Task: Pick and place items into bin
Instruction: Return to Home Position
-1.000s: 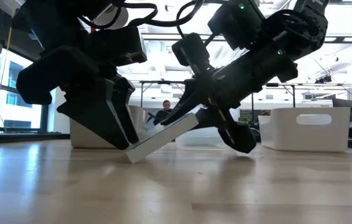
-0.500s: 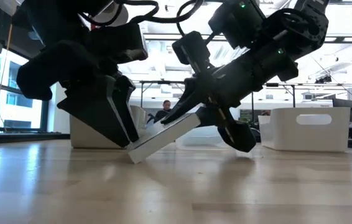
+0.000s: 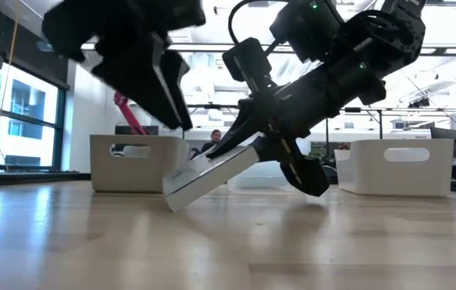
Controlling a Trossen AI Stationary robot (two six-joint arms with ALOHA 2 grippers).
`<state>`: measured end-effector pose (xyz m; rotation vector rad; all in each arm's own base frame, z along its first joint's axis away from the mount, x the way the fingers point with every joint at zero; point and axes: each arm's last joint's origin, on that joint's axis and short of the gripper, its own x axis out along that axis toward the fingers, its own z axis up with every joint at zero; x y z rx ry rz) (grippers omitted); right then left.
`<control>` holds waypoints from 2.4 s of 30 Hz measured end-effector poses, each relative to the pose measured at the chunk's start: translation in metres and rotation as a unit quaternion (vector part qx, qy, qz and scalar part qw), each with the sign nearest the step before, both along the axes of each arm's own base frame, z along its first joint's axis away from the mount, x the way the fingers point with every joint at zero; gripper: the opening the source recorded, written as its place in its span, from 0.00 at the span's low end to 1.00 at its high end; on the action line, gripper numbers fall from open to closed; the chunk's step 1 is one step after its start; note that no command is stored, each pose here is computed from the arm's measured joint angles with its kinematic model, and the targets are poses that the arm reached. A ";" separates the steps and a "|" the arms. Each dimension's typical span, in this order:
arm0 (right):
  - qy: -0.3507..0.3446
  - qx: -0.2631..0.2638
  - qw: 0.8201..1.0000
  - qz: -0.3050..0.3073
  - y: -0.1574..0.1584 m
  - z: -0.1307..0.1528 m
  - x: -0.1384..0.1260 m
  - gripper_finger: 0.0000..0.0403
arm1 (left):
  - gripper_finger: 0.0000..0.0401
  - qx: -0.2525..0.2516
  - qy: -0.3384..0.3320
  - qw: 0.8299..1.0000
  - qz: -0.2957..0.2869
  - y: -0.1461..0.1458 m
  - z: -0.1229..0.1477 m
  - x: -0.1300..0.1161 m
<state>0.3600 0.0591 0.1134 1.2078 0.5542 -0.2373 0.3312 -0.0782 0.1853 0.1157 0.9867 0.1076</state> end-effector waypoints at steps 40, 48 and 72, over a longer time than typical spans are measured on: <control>-0.090 0.006 0.994 0.061 0.018 0.039 -0.003 0.10 | 0.54 0.144 0.077 0.975 0.153 -0.082 0.038 -0.121; -0.145 -0.019 0.988 0.050 0.012 0.074 -0.009 0.11 | 0.54 0.130 0.055 0.976 0.163 -0.085 0.033 -0.121; -0.058 -0.146 0.985 -0.067 -0.098 0.148 -0.073 0.12 | 0.54 0.112 -0.065 0.979 0.157 -0.095 0.036 -0.104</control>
